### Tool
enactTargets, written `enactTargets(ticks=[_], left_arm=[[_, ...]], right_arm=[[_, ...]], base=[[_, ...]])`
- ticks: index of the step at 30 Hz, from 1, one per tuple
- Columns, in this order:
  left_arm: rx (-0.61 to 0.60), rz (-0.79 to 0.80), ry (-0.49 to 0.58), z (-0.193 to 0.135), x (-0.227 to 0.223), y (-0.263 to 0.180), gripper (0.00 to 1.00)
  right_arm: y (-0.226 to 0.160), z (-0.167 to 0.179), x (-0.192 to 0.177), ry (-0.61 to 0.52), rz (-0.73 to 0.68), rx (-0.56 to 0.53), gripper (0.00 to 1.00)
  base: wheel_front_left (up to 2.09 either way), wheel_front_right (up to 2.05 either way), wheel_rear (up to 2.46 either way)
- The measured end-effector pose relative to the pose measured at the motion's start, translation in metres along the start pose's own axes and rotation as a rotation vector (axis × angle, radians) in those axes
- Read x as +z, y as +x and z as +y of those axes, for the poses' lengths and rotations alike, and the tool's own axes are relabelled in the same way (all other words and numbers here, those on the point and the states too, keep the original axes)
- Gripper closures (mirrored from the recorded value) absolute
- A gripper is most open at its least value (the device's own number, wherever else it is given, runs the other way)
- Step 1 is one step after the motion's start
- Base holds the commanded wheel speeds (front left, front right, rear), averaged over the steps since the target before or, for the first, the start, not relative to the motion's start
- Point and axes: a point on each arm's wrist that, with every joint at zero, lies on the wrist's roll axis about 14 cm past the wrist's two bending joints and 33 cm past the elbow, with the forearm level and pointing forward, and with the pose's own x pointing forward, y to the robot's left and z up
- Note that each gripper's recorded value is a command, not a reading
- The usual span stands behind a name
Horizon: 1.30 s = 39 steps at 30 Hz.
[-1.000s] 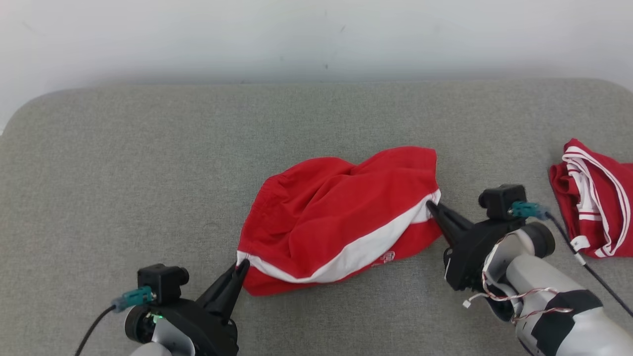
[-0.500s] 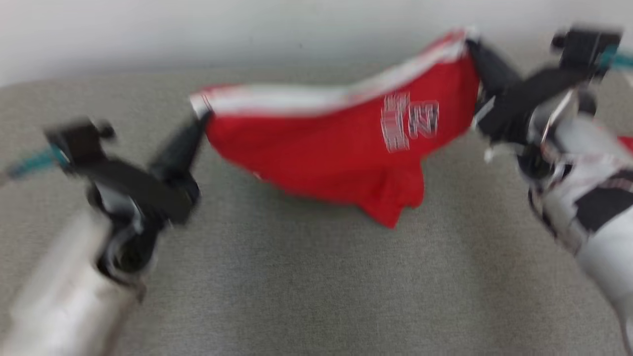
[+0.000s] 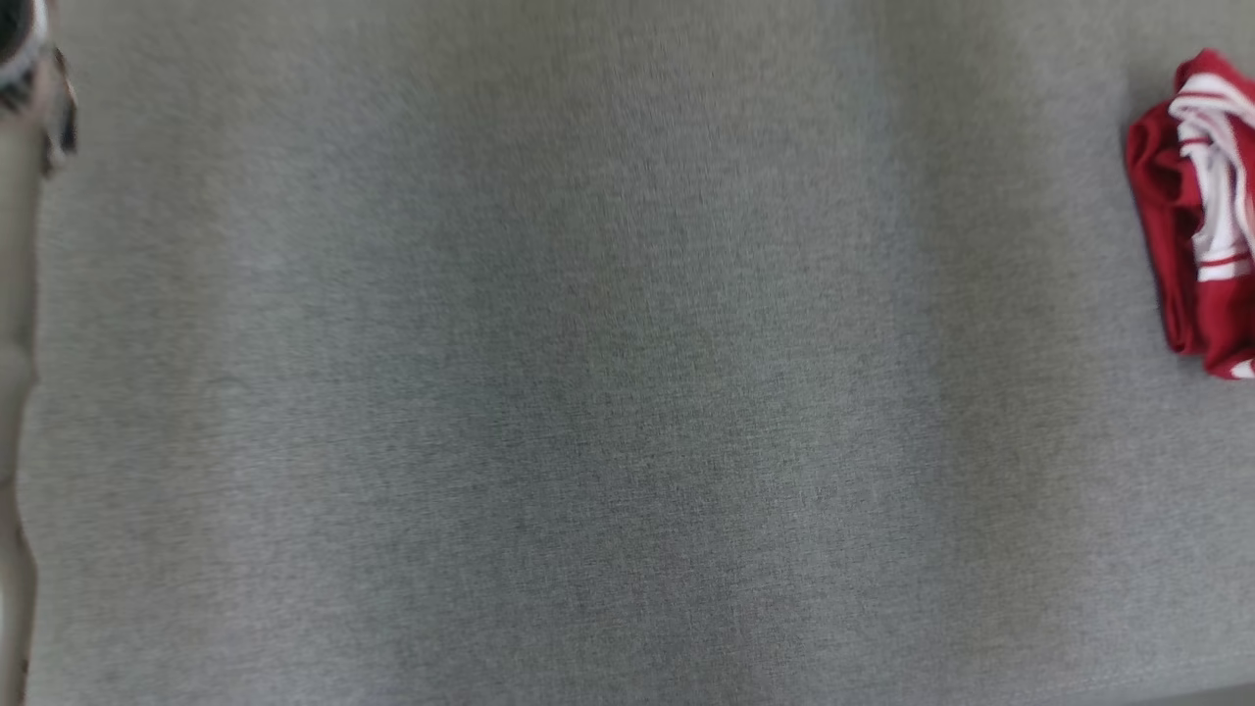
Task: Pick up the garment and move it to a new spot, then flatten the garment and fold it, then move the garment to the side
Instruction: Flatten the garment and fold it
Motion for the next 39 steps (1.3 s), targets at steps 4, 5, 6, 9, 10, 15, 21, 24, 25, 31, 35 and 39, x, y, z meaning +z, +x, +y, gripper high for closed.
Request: enactTargets(ticks=[4, 5, 6, 9, 10, 15, 21, 24, 25, 31, 35, 39], left_arm=[[-0.023, -0.106, -0.004, 0.011, 0.003, 0.02, 1.0], [-0.027, -0.12, -0.007, 0.013, 0.001, 0.023, 1.0], [-0.033, -0.122, -0.005, 0.016, -0.004, 0.025, 1.0], [0.008, -0.1, -0.017, 0.047, -0.033, 0.019, 1.0], [0.031, -0.075, -0.02, 0.058, -0.047, 0.013, 1.0], [0.083, 0.053, -0.055, 0.082, -0.108, -0.024, 1.0], [0.103, 0.146, -0.087, 0.084, -0.133, -0.061, 1.0], [0.114, 0.185, -0.097, 0.081, -0.139, -0.081, 1.0], [0.122, 0.194, -0.101, 0.079, -0.14, -0.088, 1.0], [0.193, 0.281, -0.116, 0.069, -0.151, -0.147, 1.0], [0.23, 0.338, -0.125, 0.053, -0.154, -0.188, 1.0], [0.251, 0.417, -0.145, 0.03, -0.162, -0.233, 1.0]], right_arm=[[0.02, -0.01, 0.021, -0.043, -0.109, 0.004, 1.0], [0.023, -0.011, 0.027, -0.063, -0.141, 0.01, 1.0], [0.024, -0.012, 0.027, -0.081, -0.158, 0.015, 1.0], [0.008, -0.028, -0.046, -0.124, -0.04, -0.002, 1.0], [0.0, -0.033, -0.07, -0.13, 0.01, -0.01, 1.0], [-0.042, -0.043, -0.152, -0.156, 0.2, -0.002, 1.0], [-0.076, -0.043, -0.172, -0.164, 0.278, 0.034, 1.0], [-0.094, -0.042, -0.172, -0.198, 0.323, 0.069, 1.0], [-0.101, -0.042, -0.171, -0.199, 0.34, 0.072, 1.0], [-0.158, -0.05, -0.17, -0.174, 0.514, 0.056, 1.0], [-0.208, -0.056, -0.161, -0.181, 0.653, 0.046, 1.0], [-0.263, -0.064, -0.146, -0.182, 0.765, 0.013, 1.0]], base=[[0.0, 0.0, 0.0], [0.0, 0.0, 0.0], [0.0, 0.0, 0.0], [0.0, 0.0, 0.0], [0.0, 0.0, 0.0], [0.0, 0.0, 0.0], [0.0, 0.0, 0.0], [0.0, 0.0, 0.0], [0.0, 0.0, 0.0], [0.0, 0.0, 0.0], [0.0, 0.0, 0.0], [0.0, 0.0, 0.0]])
